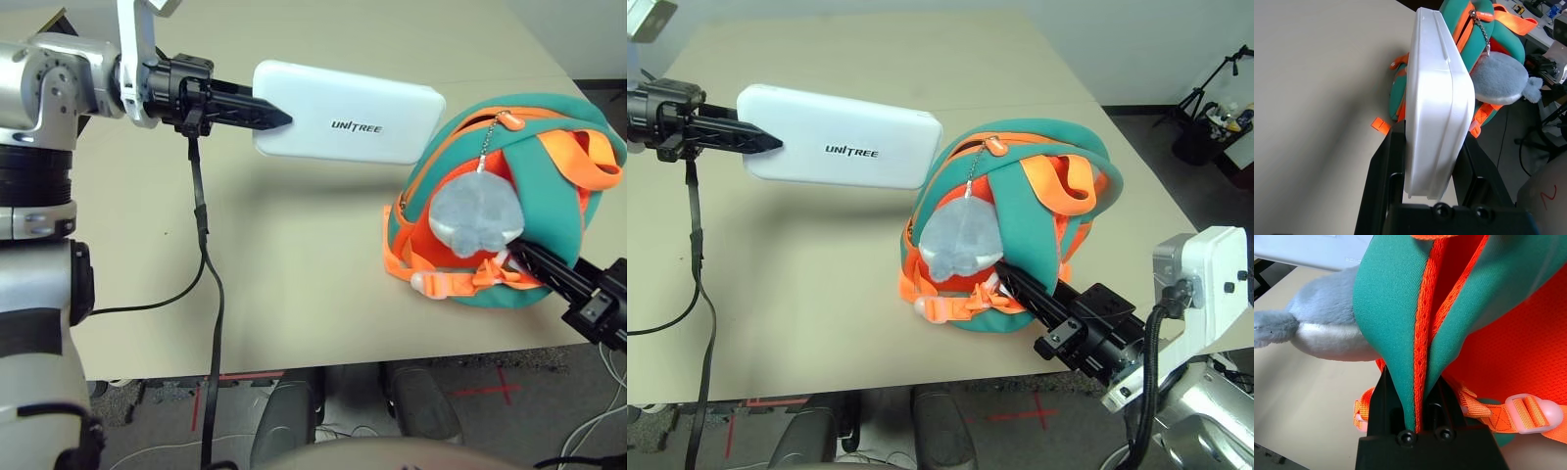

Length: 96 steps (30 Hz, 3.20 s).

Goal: Put the pencil case into the backpack and zip it.

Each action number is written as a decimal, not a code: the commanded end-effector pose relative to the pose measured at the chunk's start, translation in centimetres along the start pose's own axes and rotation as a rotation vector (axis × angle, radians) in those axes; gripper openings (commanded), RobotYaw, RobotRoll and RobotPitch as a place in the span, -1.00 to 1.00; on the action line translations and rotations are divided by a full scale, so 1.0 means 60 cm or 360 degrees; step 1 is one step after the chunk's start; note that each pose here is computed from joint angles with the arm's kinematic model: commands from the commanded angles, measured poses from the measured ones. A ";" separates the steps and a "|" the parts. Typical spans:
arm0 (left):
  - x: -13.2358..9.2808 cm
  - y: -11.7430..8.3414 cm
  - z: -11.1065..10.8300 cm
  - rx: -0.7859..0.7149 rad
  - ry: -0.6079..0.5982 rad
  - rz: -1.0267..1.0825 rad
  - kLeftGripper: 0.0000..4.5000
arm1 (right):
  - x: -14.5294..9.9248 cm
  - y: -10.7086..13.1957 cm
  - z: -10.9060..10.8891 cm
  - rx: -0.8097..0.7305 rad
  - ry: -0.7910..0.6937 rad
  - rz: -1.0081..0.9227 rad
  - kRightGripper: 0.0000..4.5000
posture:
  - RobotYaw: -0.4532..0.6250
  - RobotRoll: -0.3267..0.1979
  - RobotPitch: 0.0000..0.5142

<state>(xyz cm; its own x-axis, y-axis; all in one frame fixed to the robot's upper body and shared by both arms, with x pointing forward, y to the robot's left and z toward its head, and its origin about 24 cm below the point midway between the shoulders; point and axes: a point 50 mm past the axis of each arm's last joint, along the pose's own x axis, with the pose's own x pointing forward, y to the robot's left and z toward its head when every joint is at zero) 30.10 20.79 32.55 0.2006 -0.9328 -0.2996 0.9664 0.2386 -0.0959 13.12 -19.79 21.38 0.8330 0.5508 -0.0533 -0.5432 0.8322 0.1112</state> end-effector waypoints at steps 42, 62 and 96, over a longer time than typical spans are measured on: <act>0.030 -0.018 -0.013 0.0040 0.0164 -0.0216 -0.39 | 0.019 0.001 0.004 -0.0038 -0.0056 0.0003 -0.90 | -0.63 0.25 -0.41; 0.151 0.018 0.003 0.0337 0.0112 -0.0303 -0.39 | 0.031 0.002 -0.003 -0.0028 -0.0085 -0.0005 -0.90 | -0.67 0.25 -0.42; 0.303 0.035 -0.064 0.0283 0.0225 -0.0379 -0.39 | 0.052 -0.011 -0.016 -0.0030 -0.0127 0.0008 -0.90 | -0.67 0.25 -0.40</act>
<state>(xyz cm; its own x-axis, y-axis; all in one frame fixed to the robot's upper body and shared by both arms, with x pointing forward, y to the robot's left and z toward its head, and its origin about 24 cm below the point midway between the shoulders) 35.05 5.85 24.43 -0.0350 -0.9201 -0.3902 0.9991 -0.0423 0.0100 15.92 -18.71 20.38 0.8440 0.5354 0.0323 -0.5359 0.8392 0.0926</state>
